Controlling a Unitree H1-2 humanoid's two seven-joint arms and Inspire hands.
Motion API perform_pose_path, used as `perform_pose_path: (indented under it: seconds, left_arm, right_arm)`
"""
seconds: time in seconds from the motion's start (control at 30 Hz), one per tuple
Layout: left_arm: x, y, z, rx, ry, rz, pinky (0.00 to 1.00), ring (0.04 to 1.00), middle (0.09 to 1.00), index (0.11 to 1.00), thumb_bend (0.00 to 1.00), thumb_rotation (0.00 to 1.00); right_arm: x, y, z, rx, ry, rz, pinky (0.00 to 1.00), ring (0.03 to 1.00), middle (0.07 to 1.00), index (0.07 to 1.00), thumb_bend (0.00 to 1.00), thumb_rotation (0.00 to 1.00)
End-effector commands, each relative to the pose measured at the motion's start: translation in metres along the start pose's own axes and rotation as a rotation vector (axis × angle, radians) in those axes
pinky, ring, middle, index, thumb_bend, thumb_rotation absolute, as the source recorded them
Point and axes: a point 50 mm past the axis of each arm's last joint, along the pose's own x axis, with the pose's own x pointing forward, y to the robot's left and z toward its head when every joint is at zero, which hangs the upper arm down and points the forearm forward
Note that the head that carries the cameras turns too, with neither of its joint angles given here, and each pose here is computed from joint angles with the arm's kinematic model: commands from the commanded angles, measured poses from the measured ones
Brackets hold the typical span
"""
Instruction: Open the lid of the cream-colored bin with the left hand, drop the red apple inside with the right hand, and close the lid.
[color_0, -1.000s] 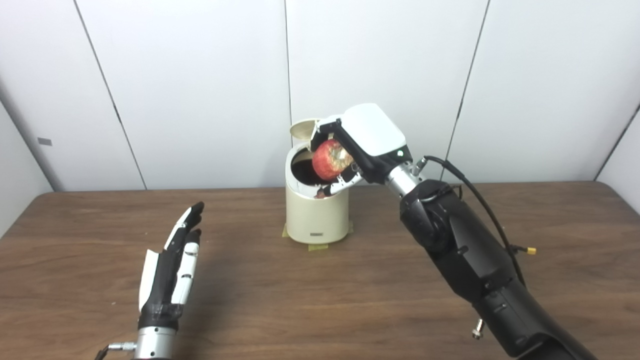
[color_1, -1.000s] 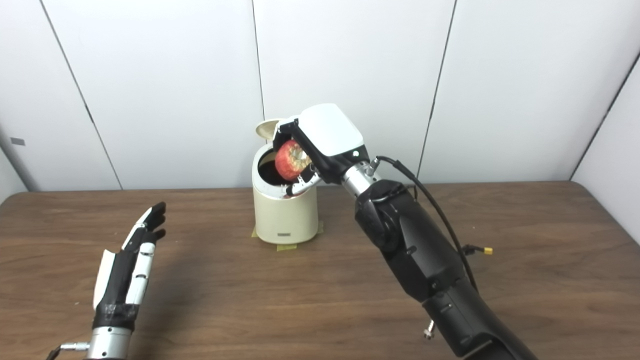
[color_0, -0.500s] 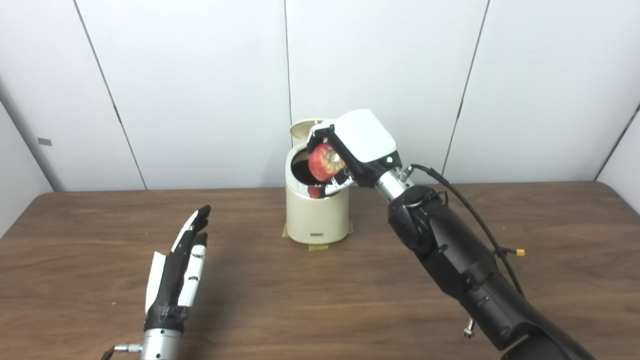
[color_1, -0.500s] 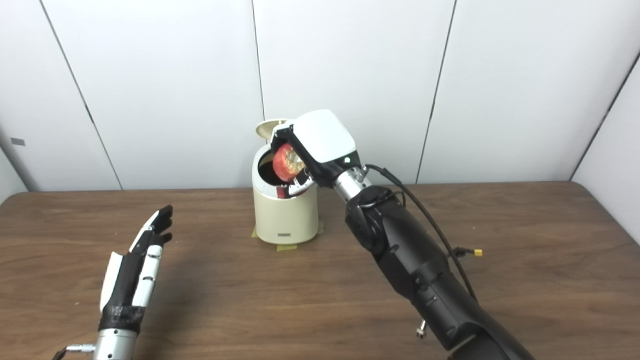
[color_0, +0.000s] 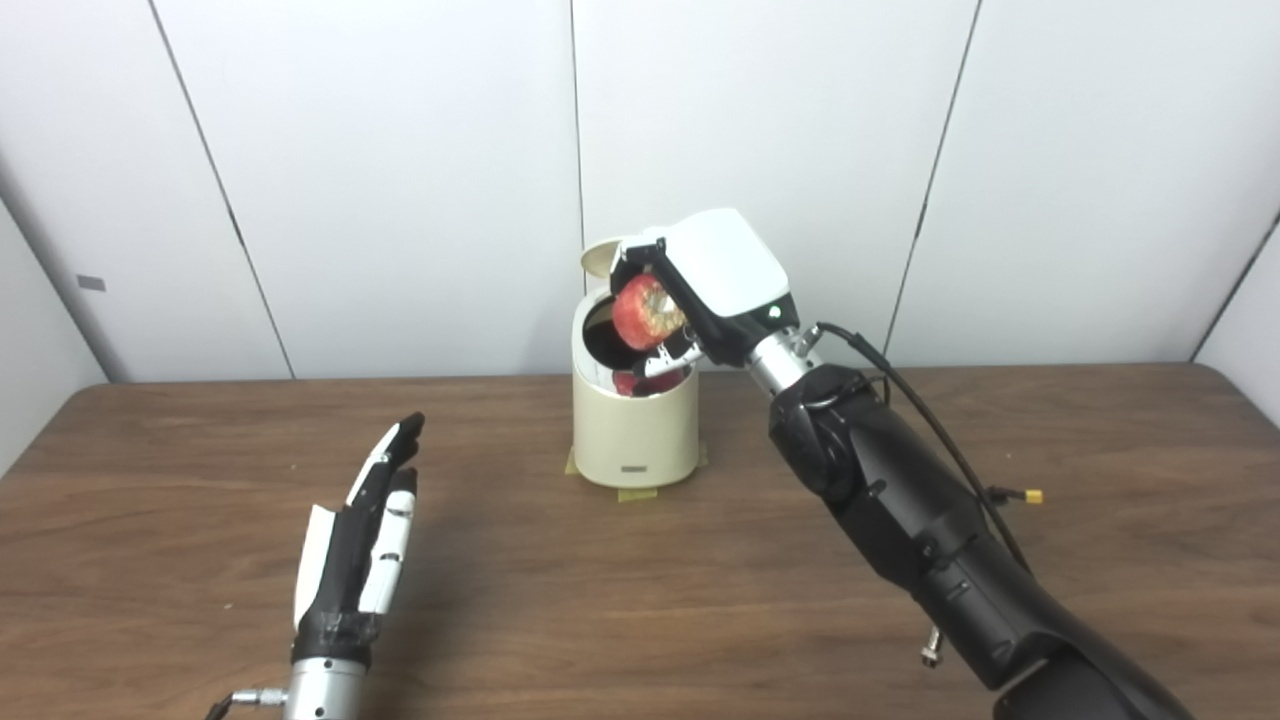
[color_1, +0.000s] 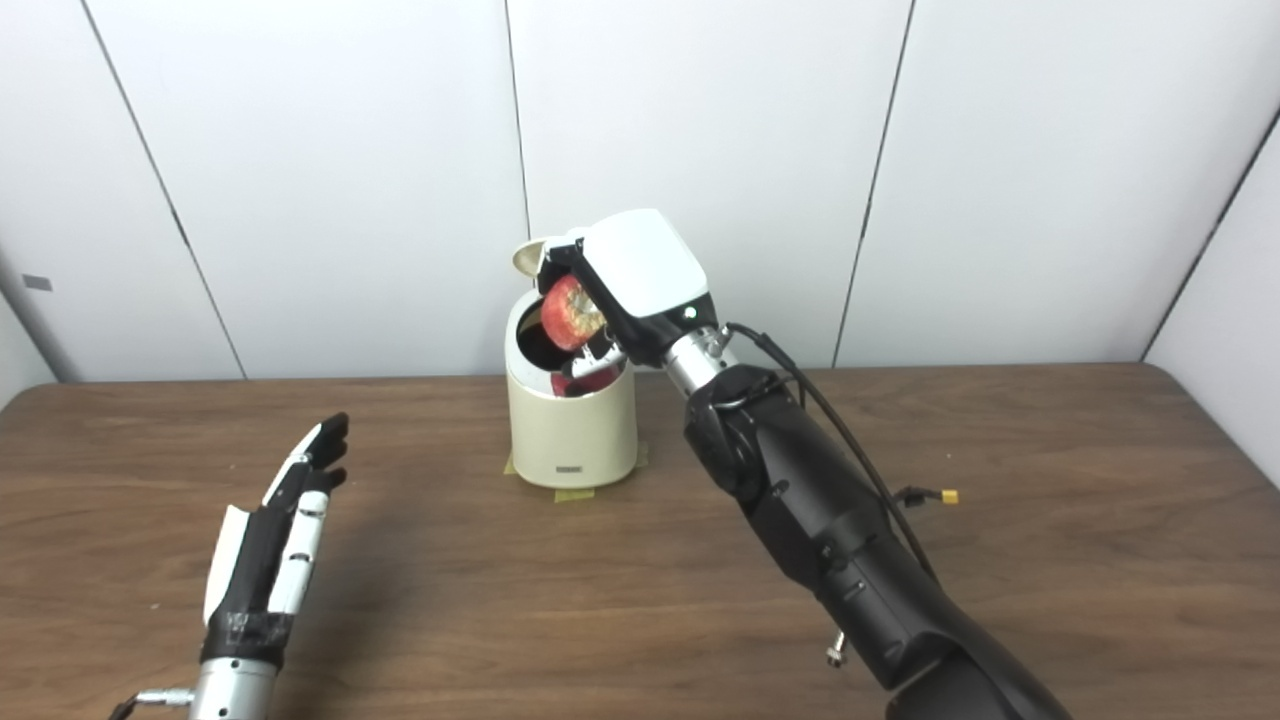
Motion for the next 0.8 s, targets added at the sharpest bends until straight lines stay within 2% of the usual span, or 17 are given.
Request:
perform_pose_path:
  seconds: [0.0,0.27,0.47,0.57,0.63,0.77]
  left_arm:
    - [-0.0153,-0.0137,-0.0077,-0.025,0.032,-0.010,0.89,0.927,0.935,0.919,0.22,0.97]
    - [-0.0156,-0.0149,-0.0075,-0.029,0.033,-0.013,0.87,0.920,0.932,0.917,0.21,0.93]
    - [-0.0151,-0.0149,-0.0067,-0.024,0.027,-0.018,0.87,0.917,0.928,0.913,0.20,0.90]
    - [-0.0149,-0.0151,-0.0060,-0.022,0.034,-0.021,0.88,0.921,0.928,0.914,0.20,0.89]
    - [-0.0147,-0.0153,-0.0056,-0.008,0.043,-0.023,0.88,0.921,0.925,0.913,0.19,0.89]
    - [-0.0149,-0.0157,-0.0049,-0.004,0.047,-0.026,0.88,0.917,0.921,0.910,0.19,0.88]
  right_arm:
    - [0.0276,-0.0301,0.0053,-0.023,-0.040,-0.101,0.33,0.431,0.567,0.460,0.51,0.00]
    - [0.0272,-0.0279,0.0033,-0.026,-0.022,-0.086,0.34,0.435,0.567,0.464,0.51,0.00]
    - [0.0269,-0.0296,0.0039,-0.044,-0.005,-0.078,0.40,0.442,0.556,0.479,0.51,0.00]
    - [0.0269,-0.0313,0.0045,-0.044,-0.002,-0.073,0.42,0.505,0.554,0.477,0.52,0.00]
    - [0.0267,-0.0322,0.0052,-0.051,-0.004,-0.070,0.44,0.531,0.593,0.486,0.52,0.09]
    - [0.0268,-0.0326,0.0056,-0.065,-0.008,-0.074,0.46,0.554,0.623,0.489,0.52,0.13]
